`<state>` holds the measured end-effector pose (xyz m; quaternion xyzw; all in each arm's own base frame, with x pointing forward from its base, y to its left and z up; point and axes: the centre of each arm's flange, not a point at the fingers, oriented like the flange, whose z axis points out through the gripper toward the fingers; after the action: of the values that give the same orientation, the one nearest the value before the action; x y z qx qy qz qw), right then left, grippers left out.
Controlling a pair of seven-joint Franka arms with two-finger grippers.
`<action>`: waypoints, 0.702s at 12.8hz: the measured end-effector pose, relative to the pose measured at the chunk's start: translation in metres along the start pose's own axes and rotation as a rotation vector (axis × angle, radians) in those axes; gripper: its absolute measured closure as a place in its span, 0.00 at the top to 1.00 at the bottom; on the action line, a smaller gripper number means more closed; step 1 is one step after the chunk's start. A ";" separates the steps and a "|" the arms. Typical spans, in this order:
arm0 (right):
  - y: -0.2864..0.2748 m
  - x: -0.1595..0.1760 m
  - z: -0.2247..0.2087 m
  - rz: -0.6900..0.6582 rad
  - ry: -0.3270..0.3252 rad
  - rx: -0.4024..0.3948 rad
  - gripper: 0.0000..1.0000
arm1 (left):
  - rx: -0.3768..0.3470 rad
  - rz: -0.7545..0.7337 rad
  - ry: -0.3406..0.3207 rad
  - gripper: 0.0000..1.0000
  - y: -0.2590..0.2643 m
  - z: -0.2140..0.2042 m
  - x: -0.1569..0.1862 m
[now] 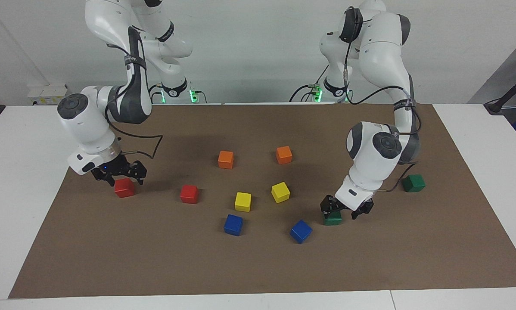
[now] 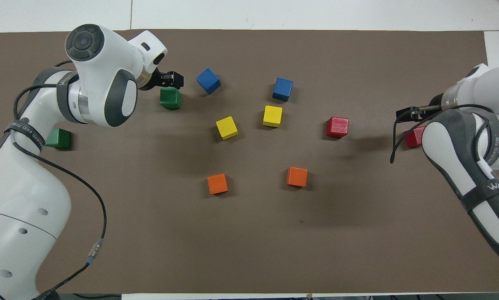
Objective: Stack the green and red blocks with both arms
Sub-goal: 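Grasp the other green with the left gripper while the right gripper grasps red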
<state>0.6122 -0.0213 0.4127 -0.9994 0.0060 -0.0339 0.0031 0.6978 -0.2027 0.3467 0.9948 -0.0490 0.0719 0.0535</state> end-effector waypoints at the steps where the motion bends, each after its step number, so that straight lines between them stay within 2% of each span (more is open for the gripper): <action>1: -0.024 0.005 -0.013 0.041 0.013 0.004 1.00 | 0.000 0.000 0.007 1.00 -0.001 0.009 -0.002; 4: -0.096 0.004 -0.009 0.188 0.012 0.013 1.00 | 0.001 -0.007 0.012 1.00 -0.003 0.041 -0.016; 6: -0.129 0.005 0.006 0.235 0.030 0.022 1.00 | 0.002 -0.016 0.007 1.00 -0.004 0.051 -0.022; 9: -0.151 0.007 0.029 0.262 0.033 0.025 1.00 | 0.005 -0.018 0.013 0.60 -0.005 0.049 -0.022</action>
<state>0.6229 0.1295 0.3855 -0.9893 0.1360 -0.0498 0.0200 0.6834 -0.2018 0.2948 0.9948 -0.0395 0.0778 0.0517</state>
